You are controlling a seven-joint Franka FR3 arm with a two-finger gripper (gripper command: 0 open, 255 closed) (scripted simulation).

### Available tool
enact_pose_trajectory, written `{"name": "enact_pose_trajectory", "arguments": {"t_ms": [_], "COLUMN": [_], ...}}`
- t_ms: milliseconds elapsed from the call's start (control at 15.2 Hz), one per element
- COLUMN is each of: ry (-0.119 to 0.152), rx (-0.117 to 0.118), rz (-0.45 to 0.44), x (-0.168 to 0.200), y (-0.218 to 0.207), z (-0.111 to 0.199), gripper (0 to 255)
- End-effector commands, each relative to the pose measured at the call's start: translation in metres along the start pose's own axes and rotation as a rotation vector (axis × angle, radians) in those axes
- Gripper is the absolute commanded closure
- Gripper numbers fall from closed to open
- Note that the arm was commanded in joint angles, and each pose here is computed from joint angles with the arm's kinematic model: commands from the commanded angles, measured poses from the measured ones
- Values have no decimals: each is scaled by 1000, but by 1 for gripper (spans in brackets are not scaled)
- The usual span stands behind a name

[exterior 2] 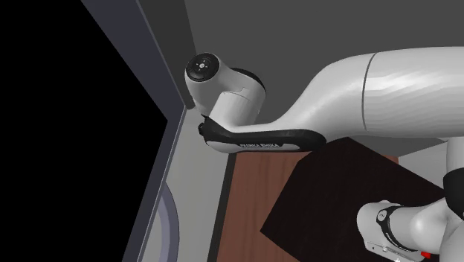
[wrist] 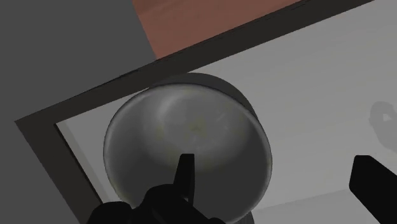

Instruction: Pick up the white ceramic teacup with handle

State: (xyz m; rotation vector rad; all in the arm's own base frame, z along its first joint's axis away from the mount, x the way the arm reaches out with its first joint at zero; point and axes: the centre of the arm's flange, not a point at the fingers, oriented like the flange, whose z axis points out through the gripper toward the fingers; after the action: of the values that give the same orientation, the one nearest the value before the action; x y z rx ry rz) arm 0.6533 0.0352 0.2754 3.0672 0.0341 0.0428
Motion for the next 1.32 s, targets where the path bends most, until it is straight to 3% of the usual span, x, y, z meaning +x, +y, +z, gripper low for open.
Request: {"name": "enact_pose_trajectory", "arguments": {"t_ms": [0, 66, 594, 660, 1254], "ry": [-15, -15, -15, -15, -15], "rx": [4, 5, 3, 4, 4], "rz": [-65, -65, -65, -65, -65], "x": [-1, 0, 8, -1, 0], "y": [2, 2, -5, 2, 6], "z": [40, 38, 28, 40, -7], "gripper": [0, 255, 255, 255, 255]}}
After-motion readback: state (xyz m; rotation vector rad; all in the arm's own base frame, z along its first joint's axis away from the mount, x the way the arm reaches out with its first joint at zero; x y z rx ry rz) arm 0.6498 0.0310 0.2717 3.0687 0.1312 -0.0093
